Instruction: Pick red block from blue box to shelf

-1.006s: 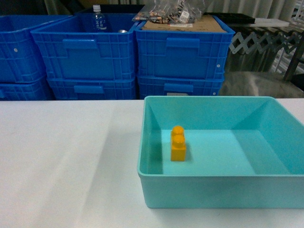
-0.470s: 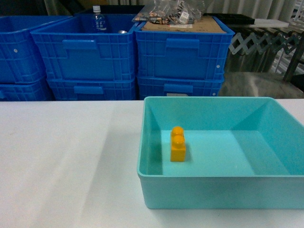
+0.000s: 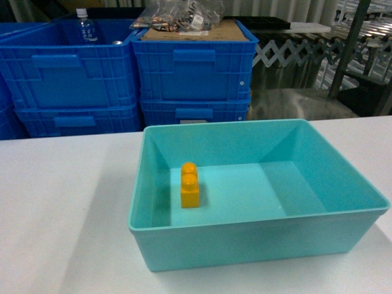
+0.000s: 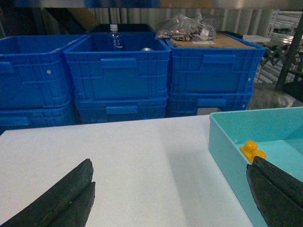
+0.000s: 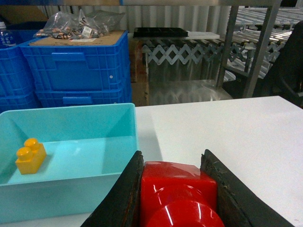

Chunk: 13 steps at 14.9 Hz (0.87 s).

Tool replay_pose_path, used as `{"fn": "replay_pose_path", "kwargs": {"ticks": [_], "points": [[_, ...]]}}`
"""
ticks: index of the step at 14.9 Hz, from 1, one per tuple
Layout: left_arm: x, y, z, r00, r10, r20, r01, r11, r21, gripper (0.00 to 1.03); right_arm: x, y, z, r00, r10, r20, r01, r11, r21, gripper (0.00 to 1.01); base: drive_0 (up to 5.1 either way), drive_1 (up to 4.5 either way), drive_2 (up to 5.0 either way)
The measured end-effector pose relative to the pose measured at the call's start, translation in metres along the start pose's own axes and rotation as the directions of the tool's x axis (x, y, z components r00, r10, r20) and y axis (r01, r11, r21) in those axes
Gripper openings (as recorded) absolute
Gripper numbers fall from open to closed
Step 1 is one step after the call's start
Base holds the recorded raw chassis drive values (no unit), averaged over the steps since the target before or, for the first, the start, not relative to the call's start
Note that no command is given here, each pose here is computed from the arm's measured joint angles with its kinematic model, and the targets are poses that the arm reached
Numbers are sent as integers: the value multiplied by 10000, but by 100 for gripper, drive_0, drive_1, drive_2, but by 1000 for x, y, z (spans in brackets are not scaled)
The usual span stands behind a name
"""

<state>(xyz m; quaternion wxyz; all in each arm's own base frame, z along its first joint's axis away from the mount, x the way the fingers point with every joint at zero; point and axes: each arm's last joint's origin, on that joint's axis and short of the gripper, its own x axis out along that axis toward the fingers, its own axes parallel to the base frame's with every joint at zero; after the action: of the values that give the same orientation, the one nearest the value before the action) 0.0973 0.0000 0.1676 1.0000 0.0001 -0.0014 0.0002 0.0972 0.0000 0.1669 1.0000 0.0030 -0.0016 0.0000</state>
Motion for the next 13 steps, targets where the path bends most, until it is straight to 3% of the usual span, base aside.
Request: {"fn": "replay_pose_path", "kwargs": {"ticks": [13], "points": [[0, 0, 0, 10000, 4, 0, -4, 10000, 0, 98, 0, 0, 0, 10000, 4, 4, -4, 10000, 0, 29, -160, -160, -160]]}}
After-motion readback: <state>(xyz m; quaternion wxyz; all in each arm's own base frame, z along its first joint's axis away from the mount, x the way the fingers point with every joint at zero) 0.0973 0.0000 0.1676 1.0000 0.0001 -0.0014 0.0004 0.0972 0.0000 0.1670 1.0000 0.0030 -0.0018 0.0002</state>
